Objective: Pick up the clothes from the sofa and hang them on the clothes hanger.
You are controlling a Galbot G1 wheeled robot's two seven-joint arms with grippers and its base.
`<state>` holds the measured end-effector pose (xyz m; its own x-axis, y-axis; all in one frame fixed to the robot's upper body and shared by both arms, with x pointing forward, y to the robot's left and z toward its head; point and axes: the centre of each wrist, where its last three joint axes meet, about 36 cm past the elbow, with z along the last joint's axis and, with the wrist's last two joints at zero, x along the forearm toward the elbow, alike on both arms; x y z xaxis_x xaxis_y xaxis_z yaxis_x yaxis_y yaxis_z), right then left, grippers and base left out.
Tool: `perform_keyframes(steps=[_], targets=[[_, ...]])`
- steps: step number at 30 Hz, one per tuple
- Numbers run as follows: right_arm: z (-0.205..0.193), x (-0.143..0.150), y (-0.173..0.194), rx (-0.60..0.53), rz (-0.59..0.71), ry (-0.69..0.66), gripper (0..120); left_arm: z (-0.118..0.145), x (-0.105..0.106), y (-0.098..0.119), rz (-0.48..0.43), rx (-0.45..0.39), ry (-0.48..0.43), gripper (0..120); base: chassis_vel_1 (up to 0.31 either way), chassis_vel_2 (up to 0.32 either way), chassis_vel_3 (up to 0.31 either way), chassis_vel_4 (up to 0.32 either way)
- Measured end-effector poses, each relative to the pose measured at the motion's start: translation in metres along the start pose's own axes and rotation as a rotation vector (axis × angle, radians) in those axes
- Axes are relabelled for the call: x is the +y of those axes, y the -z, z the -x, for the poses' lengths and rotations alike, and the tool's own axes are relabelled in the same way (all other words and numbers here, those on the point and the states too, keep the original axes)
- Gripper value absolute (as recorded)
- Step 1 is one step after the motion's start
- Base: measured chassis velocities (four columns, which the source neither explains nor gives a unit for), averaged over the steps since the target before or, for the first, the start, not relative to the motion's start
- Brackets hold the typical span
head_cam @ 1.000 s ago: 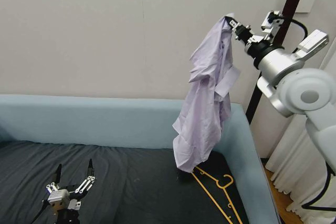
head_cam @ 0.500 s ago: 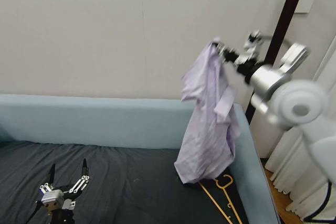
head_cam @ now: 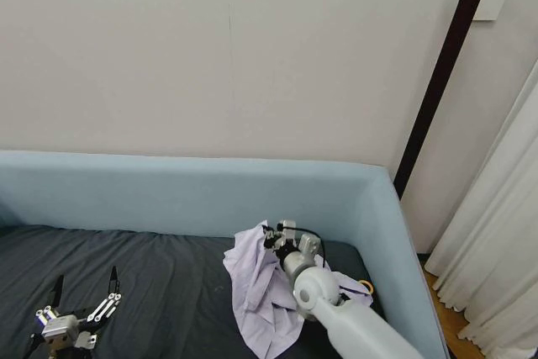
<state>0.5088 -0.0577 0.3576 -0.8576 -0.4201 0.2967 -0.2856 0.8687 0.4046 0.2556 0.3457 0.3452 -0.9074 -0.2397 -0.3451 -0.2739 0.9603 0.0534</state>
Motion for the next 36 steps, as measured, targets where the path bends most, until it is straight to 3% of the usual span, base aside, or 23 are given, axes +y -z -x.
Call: perform_keyframes(steps=[2,9,14,17,20,21,24,29,33,36], targets=[[0.000,0.005,-0.004,0.006,0.013,0.007,2,0.000,-0.001,0.000,0.000,-0.002,-0.001,100,0.000,0.000,0.000,0.000],[-0.017,0.024,0.003,0.016,0.068,0.105,26,-0.001,-0.022,-0.008,-0.019,0.006,-0.013,100,0.000,0.000,0.000,0.000],[-0.039,0.028,0.021,0.008,0.006,-0.027,47,0.000,-0.027,-0.012,-0.024,0.006,-0.021,100,0.000,0.000,0.000,0.000],[-0.049,0.013,0.024,0.041,-0.042,-0.078,55,0.001,-0.026,-0.012,-0.022,0.004,-0.024,100,0.000,0.000,0.000,0.000],[-0.051,-0.039,0.016,0.060,-0.173,-0.138,70,0.001,-0.024,-0.012,-0.020,0.001,-0.028,100,0.000,0.000,0.000,0.000],[-0.051,-0.039,0.016,0.060,-0.173,-0.138,70,0.001,-0.024,-0.012,-0.020,0.001,-0.028,100,0.000,0.000,0.000,0.000],[-0.059,-0.098,0.010,0.070,-0.312,-0.115,84,-0.001,-0.024,-0.015,-0.021,0.005,-0.034,100,0.000,0.000,0.000,0.000],[-0.078,-0.141,0.010,0.145,-0.411,-0.094,99,0.001,-0.027,-0.017,-0.029,0.003,-0.041,100,0.000,0.000,0.000,0.000],[-0.086,-0.151,0.009,0.231,-0.421,-0.128,100,0.002,-0.031,-0.018,-0.038,0.001,-0.045,100,0.000,0.000,0.000,0.000],[-0.091,-0.162,0.002,0.266,-0.444,-0.145,91,0.002,-0.033,-0.018,-0.042,0.002,-0.046,100,0.000,0.000,0.000,0.000]])
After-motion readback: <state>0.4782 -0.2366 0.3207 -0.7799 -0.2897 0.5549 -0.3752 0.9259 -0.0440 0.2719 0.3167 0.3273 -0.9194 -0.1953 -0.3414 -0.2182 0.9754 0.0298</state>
